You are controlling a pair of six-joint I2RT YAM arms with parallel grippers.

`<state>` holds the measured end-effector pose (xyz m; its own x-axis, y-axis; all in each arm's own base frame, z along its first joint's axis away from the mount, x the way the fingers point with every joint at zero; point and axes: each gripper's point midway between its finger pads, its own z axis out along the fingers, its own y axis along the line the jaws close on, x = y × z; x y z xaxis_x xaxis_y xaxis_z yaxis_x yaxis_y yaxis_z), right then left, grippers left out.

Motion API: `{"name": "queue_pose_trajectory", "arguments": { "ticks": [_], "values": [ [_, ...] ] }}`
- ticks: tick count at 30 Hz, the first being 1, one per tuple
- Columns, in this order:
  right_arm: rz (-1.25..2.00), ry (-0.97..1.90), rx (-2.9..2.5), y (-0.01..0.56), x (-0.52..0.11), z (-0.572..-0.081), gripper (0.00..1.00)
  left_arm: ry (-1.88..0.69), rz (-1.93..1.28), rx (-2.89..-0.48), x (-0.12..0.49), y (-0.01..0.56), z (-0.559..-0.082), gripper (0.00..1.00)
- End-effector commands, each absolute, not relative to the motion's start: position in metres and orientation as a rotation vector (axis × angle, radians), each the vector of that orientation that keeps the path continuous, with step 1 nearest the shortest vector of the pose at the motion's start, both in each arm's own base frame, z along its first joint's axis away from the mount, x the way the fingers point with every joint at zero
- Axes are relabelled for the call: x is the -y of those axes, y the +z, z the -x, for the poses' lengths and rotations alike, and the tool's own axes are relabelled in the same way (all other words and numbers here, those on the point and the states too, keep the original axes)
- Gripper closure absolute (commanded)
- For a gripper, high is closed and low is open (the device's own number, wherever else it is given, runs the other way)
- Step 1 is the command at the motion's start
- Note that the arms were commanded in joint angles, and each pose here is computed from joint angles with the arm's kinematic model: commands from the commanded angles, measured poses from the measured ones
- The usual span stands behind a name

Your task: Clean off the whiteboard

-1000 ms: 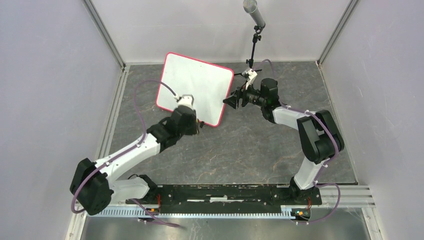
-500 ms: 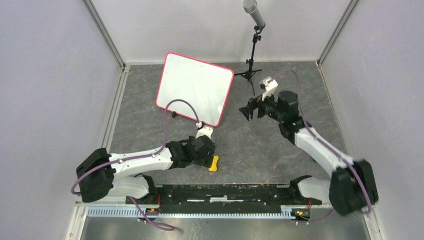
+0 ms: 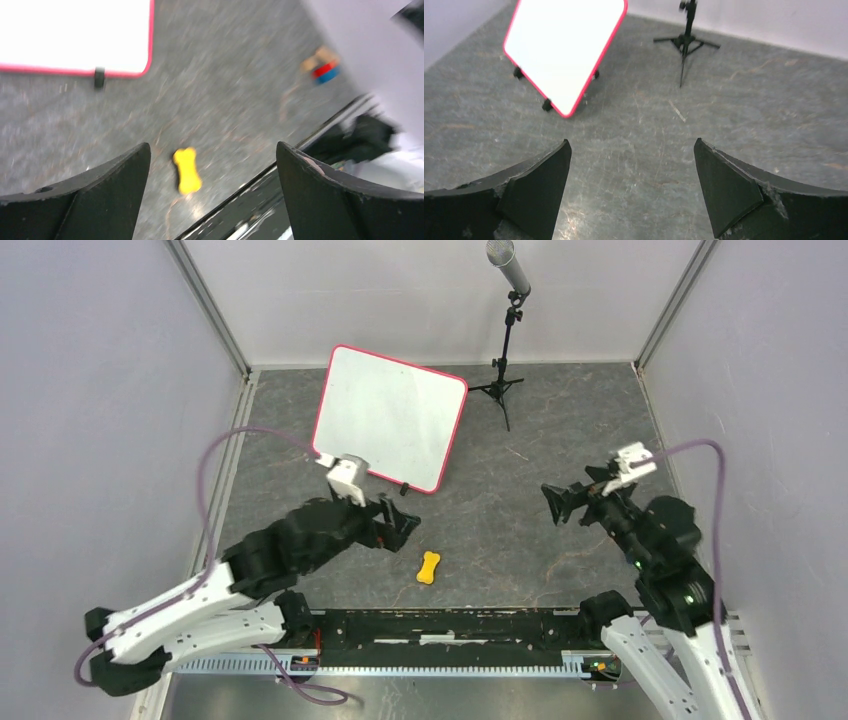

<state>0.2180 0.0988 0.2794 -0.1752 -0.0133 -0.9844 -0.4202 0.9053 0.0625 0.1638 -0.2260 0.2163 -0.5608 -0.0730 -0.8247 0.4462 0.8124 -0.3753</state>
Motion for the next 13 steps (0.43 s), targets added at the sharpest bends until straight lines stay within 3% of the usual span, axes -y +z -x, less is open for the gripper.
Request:
{"name": "queue_pose_trajectory", "arguments": {
  "ticks": [1, 7, 13],
  "values": [
    [0.254, 0.349, -1.604, 0.338, -0.076, -0.183, 0.02, -0.836, -0.274, -1.758, 0.21, 0.325, -0.161, 0.0],
    [0.151, 0.324, -1.442, 0.394, -0.05, -0.151, 0.02, -0.934, -0.29, -1.507, 0.186, 0.414, -0.144, 0.0],
    [0.118, 0.272, -1.415, 0.403, -0.038, -0.147, 0.02, -0.947, -0.296, -1.406, 0.17, 0.456, -0.136, 0.0]
  ]
}}
